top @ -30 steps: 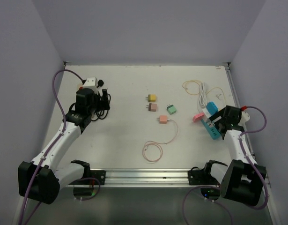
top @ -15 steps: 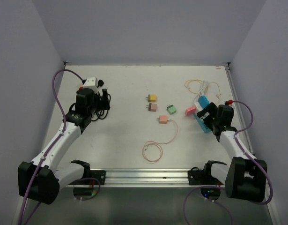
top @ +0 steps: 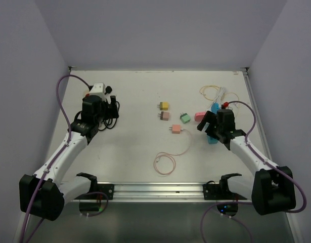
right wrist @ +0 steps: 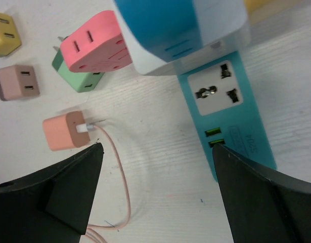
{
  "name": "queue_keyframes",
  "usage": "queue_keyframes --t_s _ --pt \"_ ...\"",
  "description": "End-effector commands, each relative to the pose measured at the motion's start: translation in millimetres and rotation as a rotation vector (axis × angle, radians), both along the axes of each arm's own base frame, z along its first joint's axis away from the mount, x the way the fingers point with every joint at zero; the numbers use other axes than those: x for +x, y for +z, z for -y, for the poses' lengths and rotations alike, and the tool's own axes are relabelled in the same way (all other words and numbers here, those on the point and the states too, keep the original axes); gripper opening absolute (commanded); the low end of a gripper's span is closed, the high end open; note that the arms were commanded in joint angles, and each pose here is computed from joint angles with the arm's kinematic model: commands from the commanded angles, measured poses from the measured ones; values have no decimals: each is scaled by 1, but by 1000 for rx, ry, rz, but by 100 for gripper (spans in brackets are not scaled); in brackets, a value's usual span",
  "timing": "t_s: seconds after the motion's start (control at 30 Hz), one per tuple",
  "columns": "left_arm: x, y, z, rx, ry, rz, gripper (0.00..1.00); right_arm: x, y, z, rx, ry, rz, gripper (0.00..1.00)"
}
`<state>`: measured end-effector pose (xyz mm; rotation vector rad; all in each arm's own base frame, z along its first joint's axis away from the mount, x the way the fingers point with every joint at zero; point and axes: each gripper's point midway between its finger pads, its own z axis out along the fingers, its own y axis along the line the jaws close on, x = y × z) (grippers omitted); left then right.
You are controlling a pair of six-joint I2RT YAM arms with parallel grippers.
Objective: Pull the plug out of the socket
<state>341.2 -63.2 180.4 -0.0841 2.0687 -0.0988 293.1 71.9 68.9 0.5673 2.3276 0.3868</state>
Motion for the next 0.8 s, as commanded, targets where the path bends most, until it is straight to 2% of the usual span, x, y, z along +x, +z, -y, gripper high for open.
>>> queue_keyframes --t_s 0.0,0.13,0.27,0.57,0.77 --pt "9 13 2 8 -11 55 95 -6 10 41 -220 -88 -32 93" --pt "9 13 2 11 -9 54 95 -12 8 59 -314 -112 -48 93" --pt "9 12 2 10 -12 50 95 -8 4 54 -306 -85 -58 93" --pt "9 11 1 18 -5 50 95 -4 -30 43 -261 -71 -184 93" --pt "10 10 1 17 -6 45 95 -1 -39 35 -246 -43 -204 85"
